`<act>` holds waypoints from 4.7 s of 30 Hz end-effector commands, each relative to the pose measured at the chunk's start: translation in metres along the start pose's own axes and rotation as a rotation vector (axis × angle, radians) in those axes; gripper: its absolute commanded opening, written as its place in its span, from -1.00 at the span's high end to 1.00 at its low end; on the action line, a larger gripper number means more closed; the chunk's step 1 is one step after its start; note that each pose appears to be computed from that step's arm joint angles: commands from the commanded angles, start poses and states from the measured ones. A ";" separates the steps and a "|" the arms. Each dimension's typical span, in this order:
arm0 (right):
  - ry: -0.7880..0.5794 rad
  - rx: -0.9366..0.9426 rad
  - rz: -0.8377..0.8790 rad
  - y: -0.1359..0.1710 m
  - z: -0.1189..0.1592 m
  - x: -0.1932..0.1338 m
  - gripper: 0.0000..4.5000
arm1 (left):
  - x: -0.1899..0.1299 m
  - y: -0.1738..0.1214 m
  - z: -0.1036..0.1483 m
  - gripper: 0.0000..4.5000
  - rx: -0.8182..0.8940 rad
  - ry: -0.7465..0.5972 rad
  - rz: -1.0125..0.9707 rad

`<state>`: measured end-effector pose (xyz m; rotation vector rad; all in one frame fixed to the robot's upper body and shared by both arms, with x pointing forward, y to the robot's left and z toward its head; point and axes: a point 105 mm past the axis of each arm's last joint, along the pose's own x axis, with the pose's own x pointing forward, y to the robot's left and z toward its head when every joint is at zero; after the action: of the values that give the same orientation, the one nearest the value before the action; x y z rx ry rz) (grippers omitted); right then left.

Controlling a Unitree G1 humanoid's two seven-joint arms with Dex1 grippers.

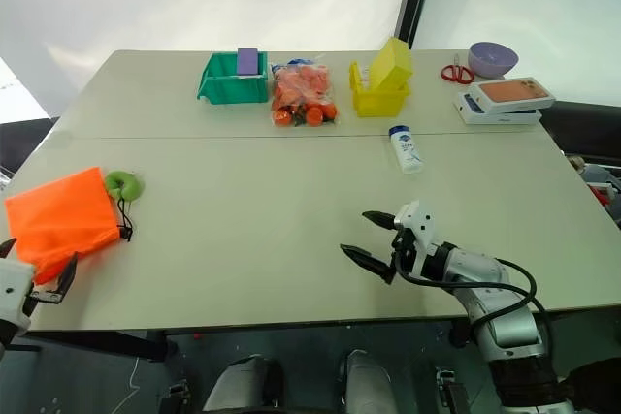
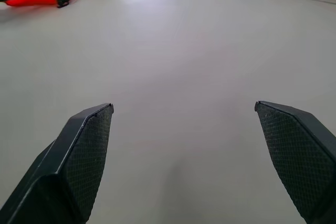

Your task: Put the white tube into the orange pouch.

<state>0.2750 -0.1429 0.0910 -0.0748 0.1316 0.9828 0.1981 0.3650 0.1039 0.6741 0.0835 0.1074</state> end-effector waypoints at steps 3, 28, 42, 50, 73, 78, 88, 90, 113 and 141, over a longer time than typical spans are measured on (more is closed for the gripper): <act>-0.043 -0.027 0.093 0.019 0.016 0.010 -0.99 | 0.001 0.000 0.003 -1.00 0.097 -0.009 -0.047; -0.062 -0.080 0.211 0.049 0.022 0.029 -0.99 | 0.017 0.031 -0.014 -1.00 0.189 0.093 0.066; -0.076 -0.095 0.197 0.048 0.025 0.030 -1.00 | 0.036 0.021 0.000 0.98 0.189 0.077 0.052; -0.103 -0.114 0.084 0.024 0.031 0.029 -1.00 | 0.059 -0.008 0.051 0.98 0.050 -0.059 -0.047; -0.141 -0.144 -0.637 -0.118 0.050 -0.014 -1.00 | 0.102 -0.160 0.284 0.98 -0.278 -0.574 -0.610; -0.086 -0.119 -0.741 -0.135 0.040 -0.021 -1.00 | 0.086 -0.170 0.261 0.98 -0.267 -0.490 -0.709; -0.060 -0.027 -0.854 -0.154 0.024 -0.004 -1.00 | 0.059 -0.174 0.185 0.98 -0.338 -0.245 -0.758; -0.048 -0.013 -0.879 -0.159 0.020 0.003 -1.00 | 0.057 -0.175 0.178 0.98 -0.369 -0.220 -0.736; -0.149 0.097 -0.911 -0.177 0.024 0.018 0.30 | 0.064 -0.182 0.184 1.00 -0.426 -0.238 -0.716; 0.002 -0.020 0.097 0.042 0.033 0.040 0.30 | 0.054 -0.172 0.187 1.00 -0.680 -0.238 -0.842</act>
<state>0.2630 -0.0876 0.1095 -0.0736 0.1697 1.0747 0.2899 0.1244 0.1256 -0.0751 0.1411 -0.7065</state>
